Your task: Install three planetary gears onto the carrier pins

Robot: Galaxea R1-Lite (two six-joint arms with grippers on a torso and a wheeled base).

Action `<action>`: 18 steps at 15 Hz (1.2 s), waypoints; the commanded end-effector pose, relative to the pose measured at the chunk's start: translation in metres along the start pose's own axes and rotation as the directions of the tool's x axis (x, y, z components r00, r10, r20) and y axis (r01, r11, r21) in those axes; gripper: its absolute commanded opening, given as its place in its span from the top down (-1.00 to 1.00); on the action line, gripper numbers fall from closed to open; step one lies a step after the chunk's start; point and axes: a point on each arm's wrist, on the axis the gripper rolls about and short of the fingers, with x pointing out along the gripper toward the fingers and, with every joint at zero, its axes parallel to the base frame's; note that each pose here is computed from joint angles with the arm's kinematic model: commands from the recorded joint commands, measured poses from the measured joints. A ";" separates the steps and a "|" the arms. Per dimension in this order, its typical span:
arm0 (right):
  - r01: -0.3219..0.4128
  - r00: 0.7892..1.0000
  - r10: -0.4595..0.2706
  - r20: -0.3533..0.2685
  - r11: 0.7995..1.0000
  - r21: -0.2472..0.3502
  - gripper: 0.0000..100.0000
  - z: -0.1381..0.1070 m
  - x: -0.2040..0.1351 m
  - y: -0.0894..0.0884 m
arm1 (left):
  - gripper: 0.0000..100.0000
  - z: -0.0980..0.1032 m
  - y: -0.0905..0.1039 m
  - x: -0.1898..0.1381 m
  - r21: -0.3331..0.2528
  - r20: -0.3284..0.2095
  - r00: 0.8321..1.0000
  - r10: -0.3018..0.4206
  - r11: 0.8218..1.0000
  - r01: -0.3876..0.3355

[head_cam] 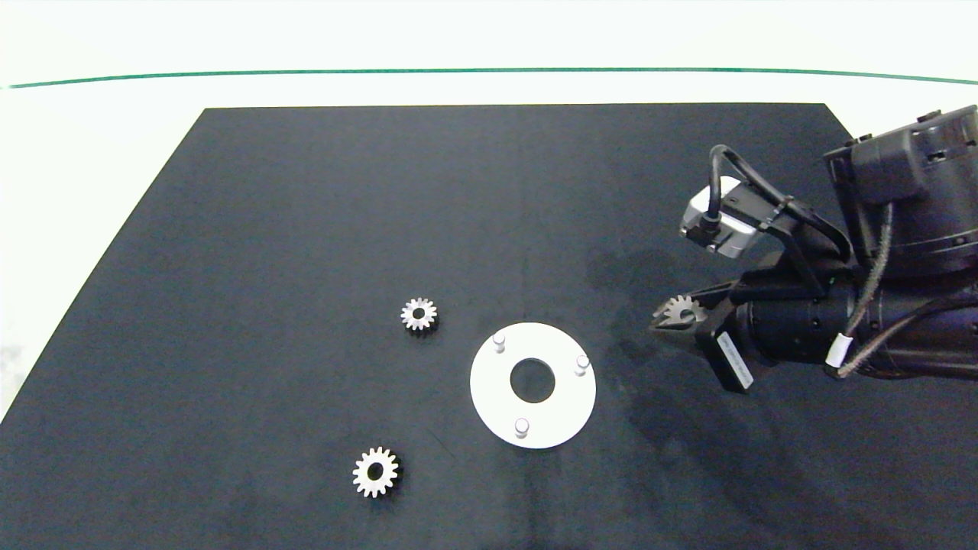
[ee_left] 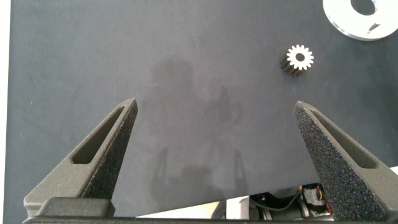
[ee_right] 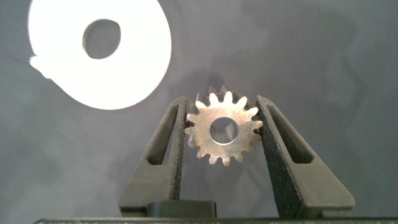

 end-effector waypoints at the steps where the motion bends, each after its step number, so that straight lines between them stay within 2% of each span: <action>1: -0.050 0.998 0.048 -0.032 0.998 -0.048 0.50 0.011 0.026 0.025 | -1.00 0.000 0.000 0.000 0.005 -0.002 1.000 0.001 1.000 -0.001; 5: -0.079 0.994 0.074 -0.077 0.994 -0.074 0.50 0.011 0.048 0.040 | -1.00 0.001 0.000 0.001 0.011 -0.009 1.000 0.001 1.000 -0.001; 9: -0.083 0.993 0.076 -0.090 0.994 -0.076 0.50 0.010 0.053 0.042 | -1.00 0.002 0.000 0.004 0.012 -0.030 1.000 -0.002 1.000 0.002; 18: -0.097 0.991 0.088 -0.102 0.992 -0.084 0.50 0.011 0.062 0.048 | -1.00 0.003 0.000 0.003 0.012 -0.022 1.000 -0.002 1.000 0.002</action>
